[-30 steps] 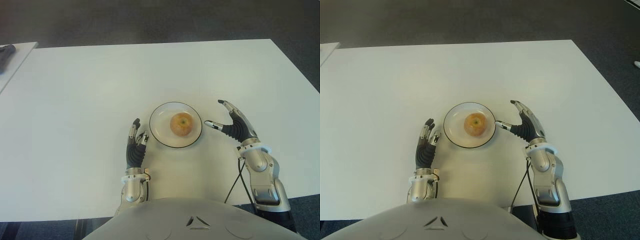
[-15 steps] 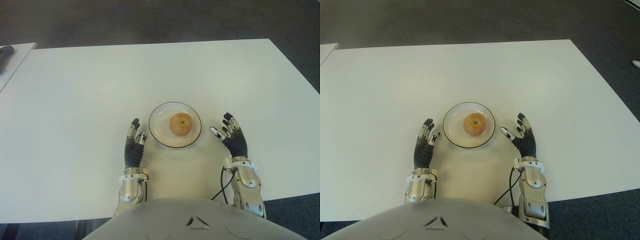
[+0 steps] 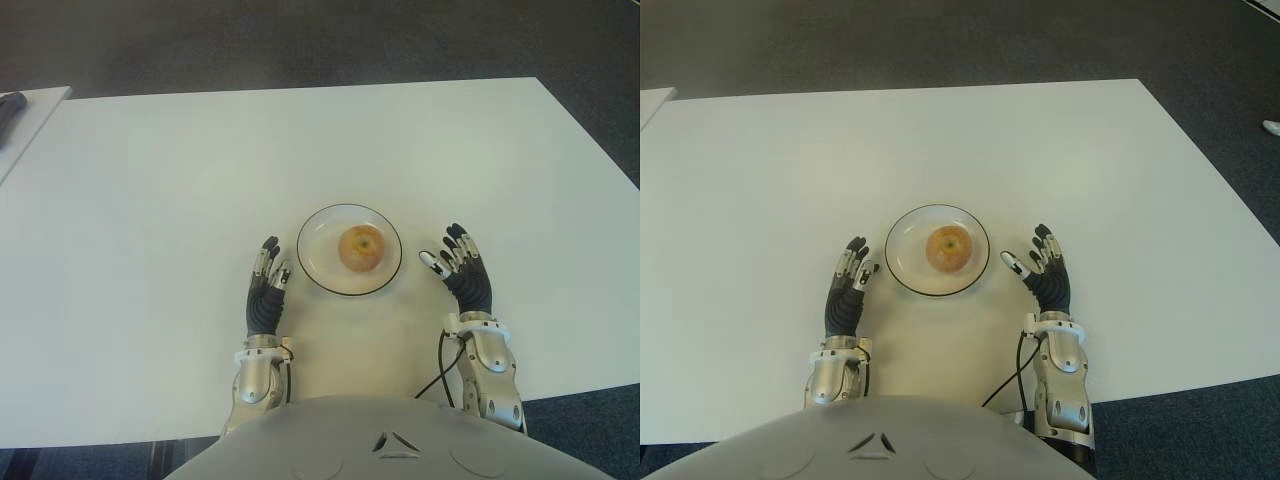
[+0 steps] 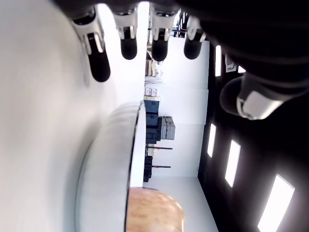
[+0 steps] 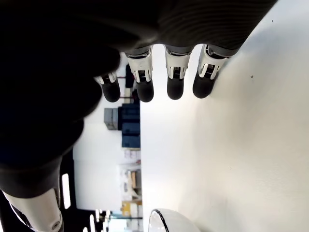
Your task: Put the apples into the plate.
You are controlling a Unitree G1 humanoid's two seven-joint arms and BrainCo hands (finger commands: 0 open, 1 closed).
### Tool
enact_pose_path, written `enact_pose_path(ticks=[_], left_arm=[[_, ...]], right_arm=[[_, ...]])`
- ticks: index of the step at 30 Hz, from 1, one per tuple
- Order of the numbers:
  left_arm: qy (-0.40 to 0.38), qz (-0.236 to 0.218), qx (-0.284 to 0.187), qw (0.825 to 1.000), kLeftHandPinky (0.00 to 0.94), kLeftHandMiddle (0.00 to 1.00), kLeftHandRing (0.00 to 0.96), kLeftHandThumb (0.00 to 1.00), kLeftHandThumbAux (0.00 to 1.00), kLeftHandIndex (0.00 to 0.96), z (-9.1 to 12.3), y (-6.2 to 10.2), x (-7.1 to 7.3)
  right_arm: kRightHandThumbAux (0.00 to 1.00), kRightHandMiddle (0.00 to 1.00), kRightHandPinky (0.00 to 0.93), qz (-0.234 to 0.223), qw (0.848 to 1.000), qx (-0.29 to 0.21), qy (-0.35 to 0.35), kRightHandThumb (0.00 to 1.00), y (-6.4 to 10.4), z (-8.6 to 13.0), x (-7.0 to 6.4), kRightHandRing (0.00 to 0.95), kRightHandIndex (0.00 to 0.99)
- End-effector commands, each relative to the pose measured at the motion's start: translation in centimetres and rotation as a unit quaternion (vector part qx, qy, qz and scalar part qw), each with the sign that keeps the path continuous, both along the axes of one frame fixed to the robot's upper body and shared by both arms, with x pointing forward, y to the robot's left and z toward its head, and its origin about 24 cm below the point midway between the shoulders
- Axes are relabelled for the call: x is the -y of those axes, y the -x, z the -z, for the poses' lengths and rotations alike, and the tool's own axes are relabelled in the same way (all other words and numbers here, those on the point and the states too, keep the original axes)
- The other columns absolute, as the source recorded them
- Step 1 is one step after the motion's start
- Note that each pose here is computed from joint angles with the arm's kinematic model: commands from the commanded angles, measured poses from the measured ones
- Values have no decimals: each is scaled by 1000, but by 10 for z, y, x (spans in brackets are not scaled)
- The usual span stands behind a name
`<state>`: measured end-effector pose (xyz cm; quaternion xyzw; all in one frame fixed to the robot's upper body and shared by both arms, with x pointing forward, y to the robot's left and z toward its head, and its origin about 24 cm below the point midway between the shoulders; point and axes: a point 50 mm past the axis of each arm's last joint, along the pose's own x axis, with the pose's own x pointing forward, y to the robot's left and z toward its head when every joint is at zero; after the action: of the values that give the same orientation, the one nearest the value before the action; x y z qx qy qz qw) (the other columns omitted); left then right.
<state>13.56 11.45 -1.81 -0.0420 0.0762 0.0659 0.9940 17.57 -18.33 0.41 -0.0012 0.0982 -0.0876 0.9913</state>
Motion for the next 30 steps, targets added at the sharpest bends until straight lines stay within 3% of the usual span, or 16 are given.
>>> enact_pose_path(ticks=[1,16,30], left_arm=[[10,-7,-54,998,0,0,0,0,411,0,15,9,-3],[3,-28,-80,996,0,0,0,0,515,0,24,8,-18],[-10,-22,-93,995,0,0,0,0,524,0,28,14,-22]], right_arm=[[726,45,51,-14,997,-71,-41,156,7,32,-15,25,8],[695,95,80,-3,999,-46,-25,193,5,44,-31,71,39],[661,103,62,-13,999,-35,21,244,5,47,-35,69,60]])
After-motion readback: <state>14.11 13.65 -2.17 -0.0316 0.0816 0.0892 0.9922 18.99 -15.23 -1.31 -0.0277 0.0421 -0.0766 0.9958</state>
